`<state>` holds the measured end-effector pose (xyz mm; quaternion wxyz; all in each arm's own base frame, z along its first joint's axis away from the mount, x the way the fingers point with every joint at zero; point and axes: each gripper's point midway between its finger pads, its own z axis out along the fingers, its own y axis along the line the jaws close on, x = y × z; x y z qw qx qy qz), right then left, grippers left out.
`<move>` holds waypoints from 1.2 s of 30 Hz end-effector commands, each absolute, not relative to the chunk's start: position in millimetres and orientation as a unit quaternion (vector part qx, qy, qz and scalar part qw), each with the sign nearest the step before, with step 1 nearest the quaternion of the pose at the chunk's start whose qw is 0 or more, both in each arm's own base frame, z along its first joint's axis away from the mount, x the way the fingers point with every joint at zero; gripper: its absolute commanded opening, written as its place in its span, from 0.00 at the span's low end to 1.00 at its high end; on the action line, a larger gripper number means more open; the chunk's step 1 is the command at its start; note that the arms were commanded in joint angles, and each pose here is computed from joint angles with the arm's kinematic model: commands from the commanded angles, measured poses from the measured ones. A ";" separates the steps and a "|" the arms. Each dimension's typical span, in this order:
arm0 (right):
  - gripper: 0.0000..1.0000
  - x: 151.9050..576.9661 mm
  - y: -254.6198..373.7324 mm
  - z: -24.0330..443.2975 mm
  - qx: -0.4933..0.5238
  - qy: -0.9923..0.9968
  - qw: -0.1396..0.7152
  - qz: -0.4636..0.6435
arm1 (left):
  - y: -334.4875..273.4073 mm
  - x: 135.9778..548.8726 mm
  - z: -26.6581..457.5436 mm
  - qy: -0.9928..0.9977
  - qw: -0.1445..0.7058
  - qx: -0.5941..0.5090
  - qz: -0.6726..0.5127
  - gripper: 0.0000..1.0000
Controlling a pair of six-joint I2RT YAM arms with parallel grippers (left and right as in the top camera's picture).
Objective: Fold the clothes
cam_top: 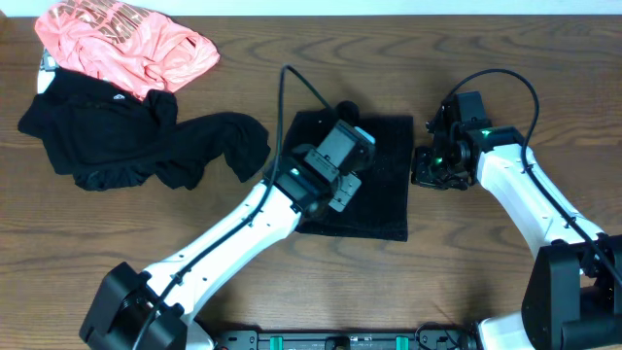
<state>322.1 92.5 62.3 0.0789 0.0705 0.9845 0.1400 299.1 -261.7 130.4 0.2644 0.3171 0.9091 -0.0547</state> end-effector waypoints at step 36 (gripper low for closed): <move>0.27 332.2 97.8 69.1 -0.007 0.976 0.099 0.196 | -261.3 330.5 159.9 0.908 0.315 0.262 -0.092 0.98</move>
